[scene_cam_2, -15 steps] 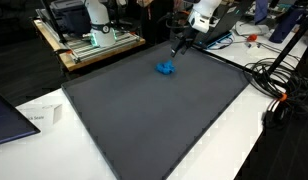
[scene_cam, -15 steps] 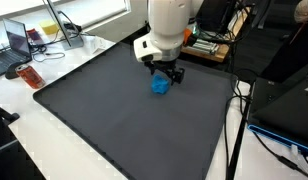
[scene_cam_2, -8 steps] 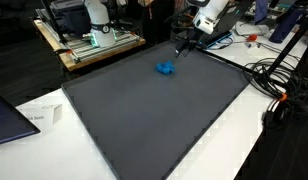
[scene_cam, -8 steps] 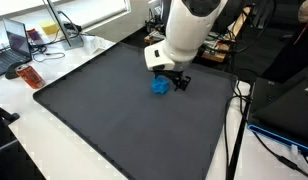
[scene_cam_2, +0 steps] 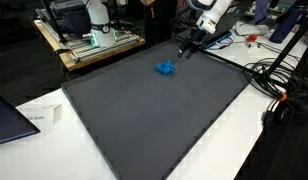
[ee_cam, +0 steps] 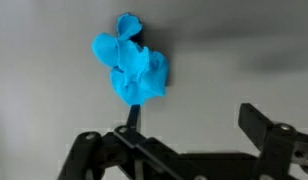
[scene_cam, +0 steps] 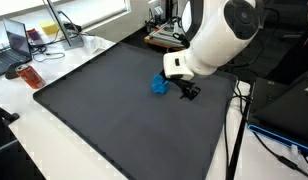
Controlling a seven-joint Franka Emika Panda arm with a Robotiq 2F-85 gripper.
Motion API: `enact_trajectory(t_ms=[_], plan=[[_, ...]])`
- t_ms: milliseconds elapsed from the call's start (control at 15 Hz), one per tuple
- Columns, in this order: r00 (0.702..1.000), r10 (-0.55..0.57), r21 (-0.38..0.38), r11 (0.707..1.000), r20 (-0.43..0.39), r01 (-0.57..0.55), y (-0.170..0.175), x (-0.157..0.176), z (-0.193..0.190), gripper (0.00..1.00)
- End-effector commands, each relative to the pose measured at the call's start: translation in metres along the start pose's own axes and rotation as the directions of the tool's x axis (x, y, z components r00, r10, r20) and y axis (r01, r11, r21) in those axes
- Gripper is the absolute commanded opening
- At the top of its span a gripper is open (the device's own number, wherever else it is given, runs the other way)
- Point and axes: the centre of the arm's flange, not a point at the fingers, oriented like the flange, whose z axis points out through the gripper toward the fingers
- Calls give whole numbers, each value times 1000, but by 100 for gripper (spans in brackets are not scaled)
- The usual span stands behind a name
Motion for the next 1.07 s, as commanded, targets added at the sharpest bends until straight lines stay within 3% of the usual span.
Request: enact_trajectory(t_ms=[0, 400, 733, 1000], plan=[[997, 70, -53, 996, -39, -71, -21, -12, -7, 100], [987, 107, -69, 991, -117, -115, -24, -45, -11, 100], [984, 30, -94, 994, -173, -47, -13, -66, -3, 100], [978, -14, -58, 998, -206, 2, -1, -89, 0, 100]])
